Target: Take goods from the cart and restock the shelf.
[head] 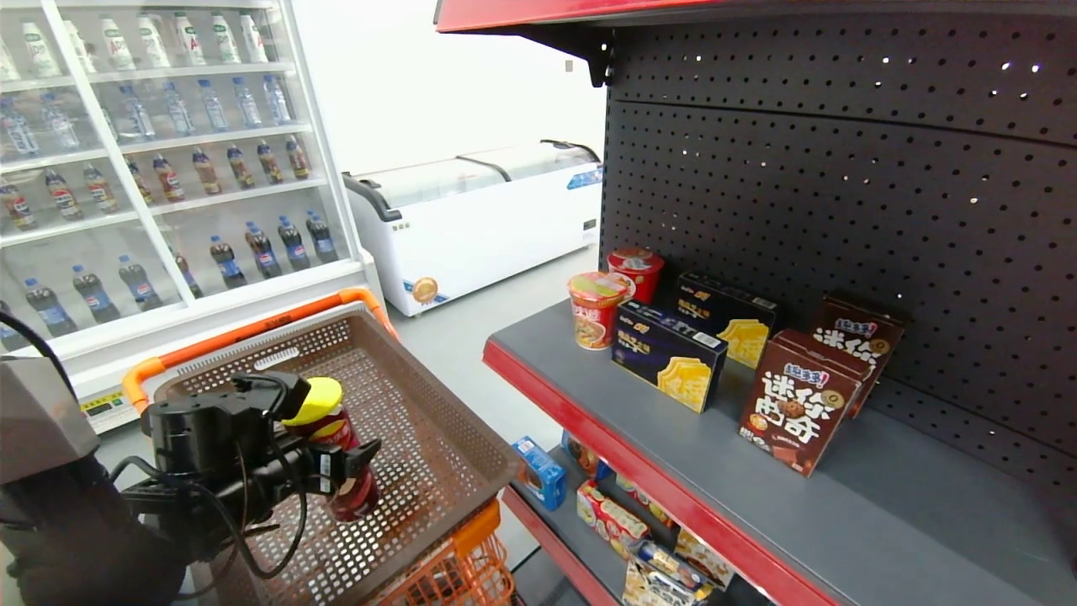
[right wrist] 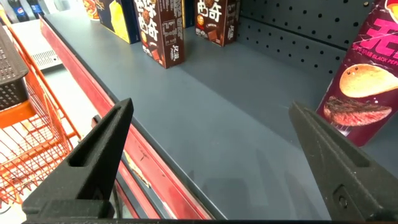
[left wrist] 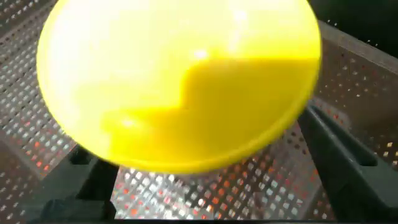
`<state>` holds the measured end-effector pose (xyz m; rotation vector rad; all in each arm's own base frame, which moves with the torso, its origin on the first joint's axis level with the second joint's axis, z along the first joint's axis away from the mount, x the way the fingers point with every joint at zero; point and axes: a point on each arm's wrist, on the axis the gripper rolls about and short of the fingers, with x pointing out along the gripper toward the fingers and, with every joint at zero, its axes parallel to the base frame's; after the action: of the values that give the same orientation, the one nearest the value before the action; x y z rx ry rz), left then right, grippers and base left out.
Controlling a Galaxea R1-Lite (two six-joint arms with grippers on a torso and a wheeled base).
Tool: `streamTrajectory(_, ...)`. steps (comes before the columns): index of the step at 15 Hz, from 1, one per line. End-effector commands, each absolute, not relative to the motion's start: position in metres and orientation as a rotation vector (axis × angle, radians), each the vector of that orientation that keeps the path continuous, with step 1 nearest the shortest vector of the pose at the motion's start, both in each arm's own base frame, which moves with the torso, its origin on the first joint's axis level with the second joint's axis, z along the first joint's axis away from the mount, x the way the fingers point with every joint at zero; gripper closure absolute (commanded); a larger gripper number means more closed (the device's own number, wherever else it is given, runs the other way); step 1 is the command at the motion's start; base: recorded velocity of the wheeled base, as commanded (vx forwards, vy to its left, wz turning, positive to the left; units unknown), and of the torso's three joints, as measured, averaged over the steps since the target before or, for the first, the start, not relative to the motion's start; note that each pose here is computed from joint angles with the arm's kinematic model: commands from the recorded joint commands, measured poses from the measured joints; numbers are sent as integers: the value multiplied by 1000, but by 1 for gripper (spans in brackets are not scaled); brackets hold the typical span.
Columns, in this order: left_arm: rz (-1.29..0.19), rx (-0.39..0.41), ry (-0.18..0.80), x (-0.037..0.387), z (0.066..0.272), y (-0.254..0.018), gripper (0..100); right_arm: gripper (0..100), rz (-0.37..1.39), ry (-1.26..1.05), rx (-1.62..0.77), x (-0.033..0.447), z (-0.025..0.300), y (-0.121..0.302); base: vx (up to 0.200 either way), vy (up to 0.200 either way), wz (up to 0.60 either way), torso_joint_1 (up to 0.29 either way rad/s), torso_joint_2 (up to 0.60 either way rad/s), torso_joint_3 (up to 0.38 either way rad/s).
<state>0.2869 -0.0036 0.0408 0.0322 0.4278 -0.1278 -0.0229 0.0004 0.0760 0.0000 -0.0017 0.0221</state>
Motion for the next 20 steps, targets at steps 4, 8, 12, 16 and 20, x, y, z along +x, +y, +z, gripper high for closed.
streamTrajectory(4,-151,39,422,295,13,-11,0,0,23,-2,0,-23,76,0,0,0,0,0,0,0)
streamTrajectory(8,-150,39,419,297,3,-11,0,0,23,-2,-2,-23,76,0,0,0,0,0,0,0)
streamTrajectory(12,-150,37,438,298,-6,-11,0,0,23,-2,-2,-23,76,0,0,0,0,0,0,0)
streamTrajectory(16,-129,42,437,302,-5,-10,100,0,23,-2,-2,-23,76,0,0,0,0,0,0,0)
streamTrajectory(20,-90,37,344,298,34,-4,100,0,23,-2,-2,-23,76,0,0,0,0,0,0,0)
